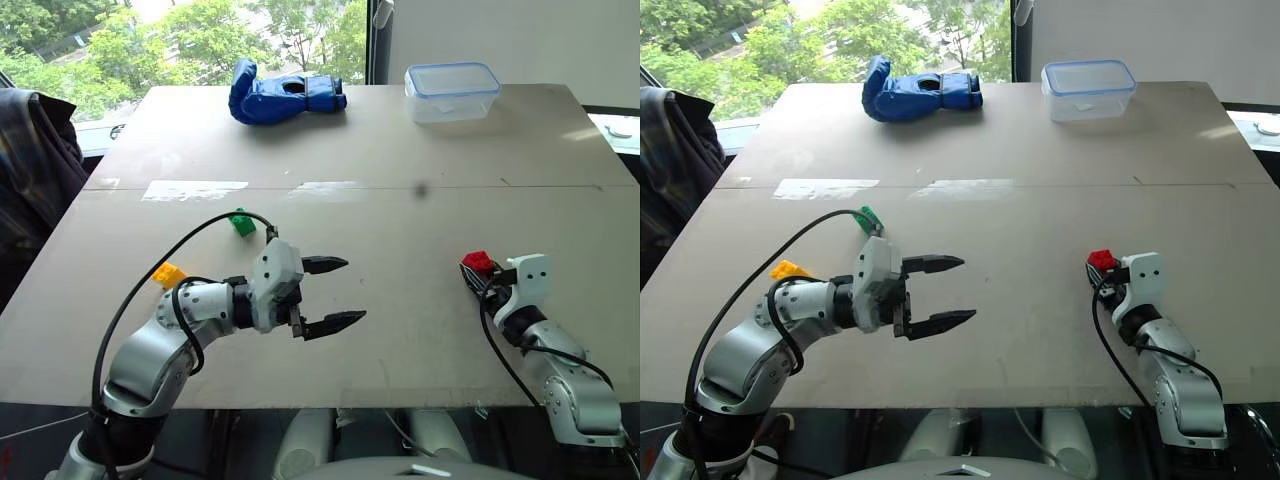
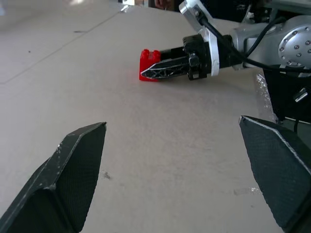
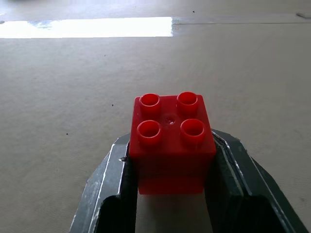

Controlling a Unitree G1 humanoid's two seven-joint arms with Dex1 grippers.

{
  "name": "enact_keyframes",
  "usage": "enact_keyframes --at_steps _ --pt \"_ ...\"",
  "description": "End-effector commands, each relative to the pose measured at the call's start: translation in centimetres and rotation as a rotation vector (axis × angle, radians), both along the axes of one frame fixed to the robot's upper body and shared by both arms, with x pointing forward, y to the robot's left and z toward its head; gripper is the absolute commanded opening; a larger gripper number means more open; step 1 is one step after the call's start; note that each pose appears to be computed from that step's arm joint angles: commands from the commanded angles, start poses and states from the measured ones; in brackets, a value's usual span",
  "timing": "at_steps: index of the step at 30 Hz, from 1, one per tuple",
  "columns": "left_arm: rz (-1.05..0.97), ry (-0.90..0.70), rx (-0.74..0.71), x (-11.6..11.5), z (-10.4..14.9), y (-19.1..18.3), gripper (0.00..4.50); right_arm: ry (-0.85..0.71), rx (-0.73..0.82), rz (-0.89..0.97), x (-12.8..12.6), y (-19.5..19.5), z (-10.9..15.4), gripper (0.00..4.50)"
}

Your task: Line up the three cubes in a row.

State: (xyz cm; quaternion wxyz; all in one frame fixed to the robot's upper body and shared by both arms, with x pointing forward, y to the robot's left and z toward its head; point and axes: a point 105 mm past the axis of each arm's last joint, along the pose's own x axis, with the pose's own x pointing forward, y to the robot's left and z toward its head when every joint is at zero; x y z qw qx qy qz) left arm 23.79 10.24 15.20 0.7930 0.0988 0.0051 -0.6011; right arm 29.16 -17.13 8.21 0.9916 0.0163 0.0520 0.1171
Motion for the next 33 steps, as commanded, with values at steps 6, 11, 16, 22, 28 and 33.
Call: enact_keyframes --at_steps 6,11,16,22,28,33 --pt "-0.082 -0.080 -0.067 -0.3 1.2 0.1 4.50 -0.034 -0.034 -0.106 0.9 0.5 0.3 1.30" --pt "-0.094 -0.082 -0.066 -0.3 1.1 0.0 4.50 -0.044 -0.048 -0.121 1.6 0.6 0.4 1.30" --pt "-0.094 -0.082 -0.062 -0.2 0.9 -0.1 4.50 -0.041 -0.046 -0.120 1.7 0.7 0.3 2.37" --pt "-0.091 -0.079 -0.055 -0.3 0.7 -0.1 4.50 -0.048 -0.039 -0.119 1.8 0.6 0.3 4.40" --pt "-0.056 -0.069 -0.062 -0.2 0.4 0.2 4.50 -0.084 -0.064 -0.114 1.0 -0.2 0.8 4.40" --pt "0.062 -0.035 -0.104 -0.1 0.3 1.1 4.50 -0.199 -0.102 -0.057 -0.3 -1.3 3.7 4.40"
